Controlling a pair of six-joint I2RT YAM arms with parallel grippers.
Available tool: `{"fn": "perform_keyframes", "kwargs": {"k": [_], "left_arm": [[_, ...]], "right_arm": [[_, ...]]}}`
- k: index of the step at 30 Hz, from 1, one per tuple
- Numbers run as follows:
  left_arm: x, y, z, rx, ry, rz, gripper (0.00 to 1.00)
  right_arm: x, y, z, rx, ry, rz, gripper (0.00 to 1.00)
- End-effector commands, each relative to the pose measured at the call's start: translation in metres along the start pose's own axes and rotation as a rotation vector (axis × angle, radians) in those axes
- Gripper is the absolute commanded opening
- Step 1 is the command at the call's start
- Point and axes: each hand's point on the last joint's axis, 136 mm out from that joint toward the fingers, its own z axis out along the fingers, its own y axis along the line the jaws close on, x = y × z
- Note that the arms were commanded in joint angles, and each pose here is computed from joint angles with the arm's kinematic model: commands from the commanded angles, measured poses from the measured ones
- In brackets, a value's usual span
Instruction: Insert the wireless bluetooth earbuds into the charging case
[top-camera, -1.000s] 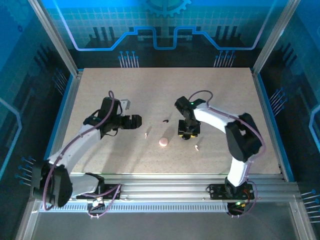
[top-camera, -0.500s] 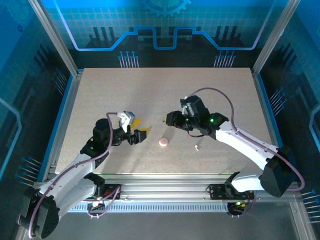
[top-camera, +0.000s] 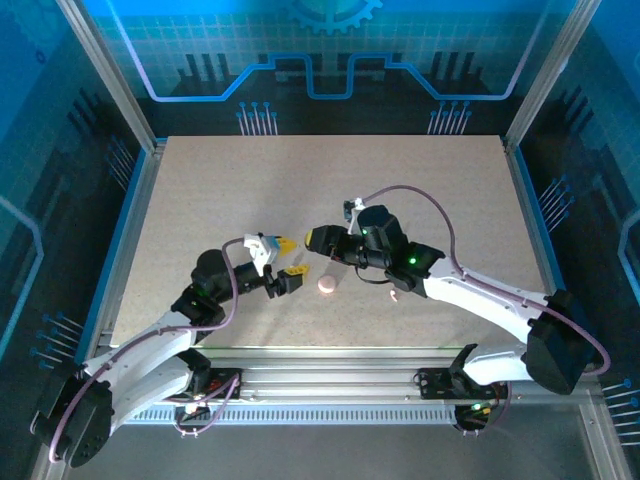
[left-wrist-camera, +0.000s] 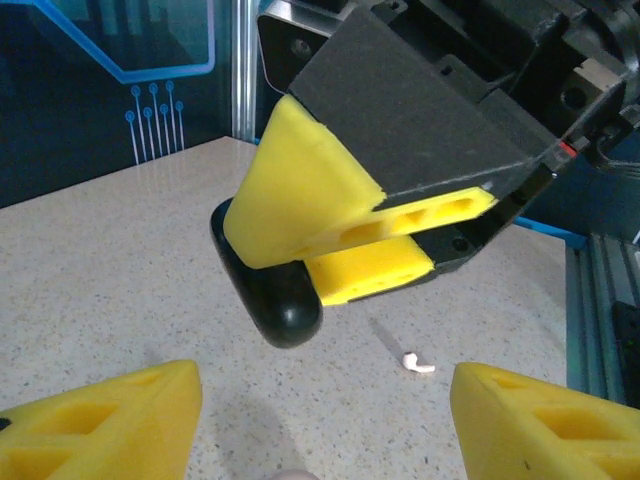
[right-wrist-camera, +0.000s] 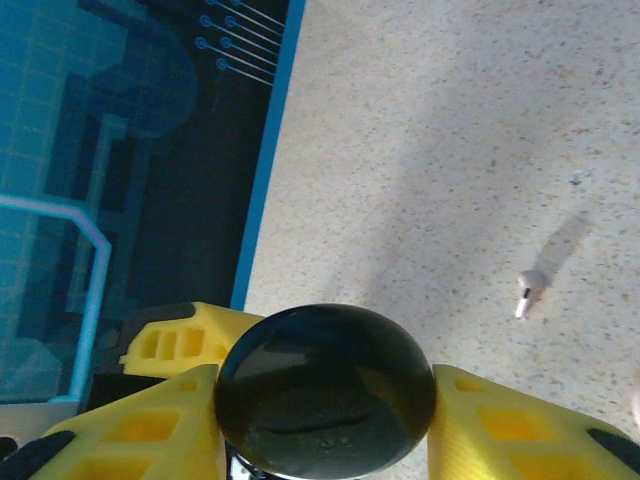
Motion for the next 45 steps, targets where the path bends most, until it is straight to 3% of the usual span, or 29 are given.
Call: {"fn": "perform_keyframes", "kwargs": {"k": [1, 14, 24, 37, 40, 43, 45], "left_arm": [[-0.010, 0.007, -0.001, -0.053, -0.057, 0.052, 0.67], [-0.021, 0.018, -0.001, -0.110, -0.130, -0.041, 0.64], [-0.033, 0.018, -0.001, -0.109, -0.185, -0.067, 0.53], [-0.034, 0.003, 0.002, -0.021, -0.144, -0.070, 0.23], [-0.032, 0.004, 0.002, -0.030, -0.115, -0.079, 0.19], [-0.033, 0.005, 0.001, -0.036, -0.114, -0.073, 0.18], [-0.034, 0.001, 0.000, -0.016, -0.113, -0.070, 0.18]], "right_arm": [[-0.002, 0.026, -0.004, -0.091, -0.031, -0.013, 0.46], [0.006, 0.038, 0.003, -0.122, -0.017, -0.036, 0.47], [0.011, 0.045, 0.009, -0.141, -0.004, -0.043, 0.46], [0.006, 0.054, 0.010, -0.159, -0.018, -0.064, 0.47], [0.001, 0.055, 0.003, -0.146, -0.049, -0.102, 0.53], [-0.007, 0.056, -0.011, -0.116, -0.090, -0.180, 0.72], [-0.013, 0.054, -0.024, -0.084, -0.120, -0.255, 0.79]]}}
